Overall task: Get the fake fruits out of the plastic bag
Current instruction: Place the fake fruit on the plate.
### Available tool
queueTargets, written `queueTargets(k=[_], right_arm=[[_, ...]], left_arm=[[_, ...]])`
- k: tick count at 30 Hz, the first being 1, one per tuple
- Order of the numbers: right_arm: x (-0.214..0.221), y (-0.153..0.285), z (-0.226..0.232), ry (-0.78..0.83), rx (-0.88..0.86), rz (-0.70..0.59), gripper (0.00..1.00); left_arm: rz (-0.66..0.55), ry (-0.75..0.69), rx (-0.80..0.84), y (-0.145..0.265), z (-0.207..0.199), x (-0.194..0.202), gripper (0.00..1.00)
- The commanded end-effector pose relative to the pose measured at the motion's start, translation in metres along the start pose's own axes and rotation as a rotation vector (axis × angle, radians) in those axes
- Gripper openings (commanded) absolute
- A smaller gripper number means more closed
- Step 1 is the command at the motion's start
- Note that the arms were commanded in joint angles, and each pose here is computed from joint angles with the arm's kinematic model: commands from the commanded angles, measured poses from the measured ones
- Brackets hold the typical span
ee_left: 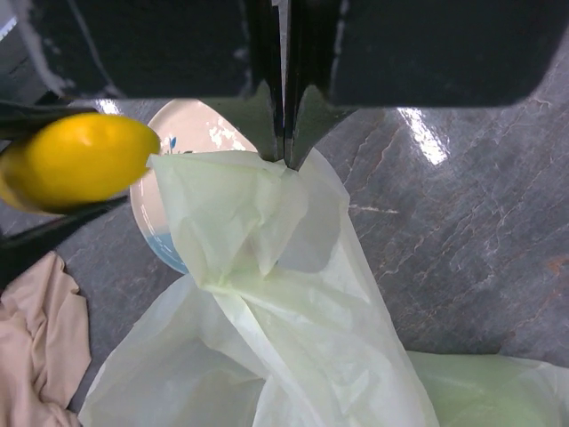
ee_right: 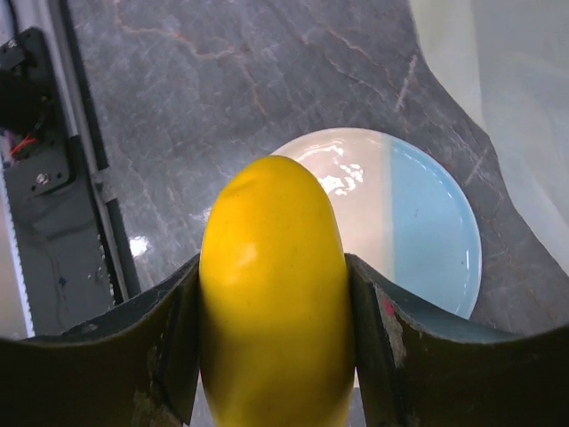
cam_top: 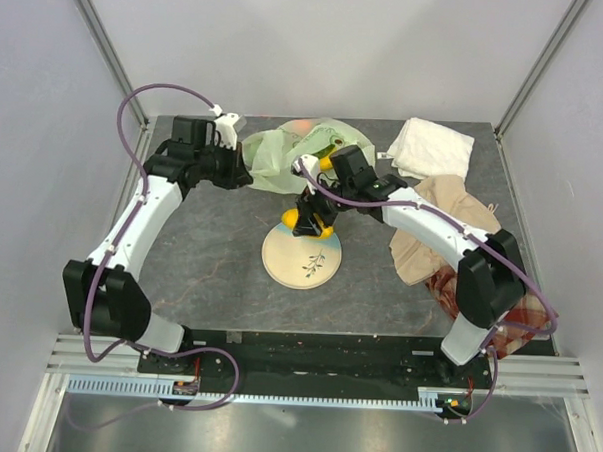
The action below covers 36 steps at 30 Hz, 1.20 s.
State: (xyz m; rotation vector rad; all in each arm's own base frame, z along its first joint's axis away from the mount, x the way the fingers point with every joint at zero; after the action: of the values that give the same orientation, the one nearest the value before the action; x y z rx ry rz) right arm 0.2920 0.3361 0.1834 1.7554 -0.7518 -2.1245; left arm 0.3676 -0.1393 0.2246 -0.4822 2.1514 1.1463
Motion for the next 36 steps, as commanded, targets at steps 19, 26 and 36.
queueTargets(k=[19, 26, 36], right_arm=[[0.064, -0.088, -0.086, 0.081, 0.237, 0.19, 0.29], [0.084, -0.08, -0.085, 0.14, 0.264, 0.246, 0.52], [0.022, -0.027, -0.061, 0.16, 0.293, 0.16, 0.77]], left_arm=[[-0.091, -0.018, 0.008, 0.038, -0.017, 0.003, 0.02], [-0.086, -0.013, 0.016, 0.034, -0.017, 0.003, 0.02], [-0.083, -0.012, 0.06, 0.033, -0.025, 0.002, 0.04]])
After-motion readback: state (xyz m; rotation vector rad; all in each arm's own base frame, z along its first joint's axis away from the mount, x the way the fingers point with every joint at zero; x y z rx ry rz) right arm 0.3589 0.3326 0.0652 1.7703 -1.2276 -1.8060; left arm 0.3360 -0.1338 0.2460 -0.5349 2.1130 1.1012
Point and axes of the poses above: each gripper's point midway between its finger pads, its own y axis back along the fingers, its own z axis along the line the jaws close on, x = y × z, the point moved 1 cm from there along y, back along the fingers, and after that the axes turned 10 degrees about y, right-handed, at the moved point
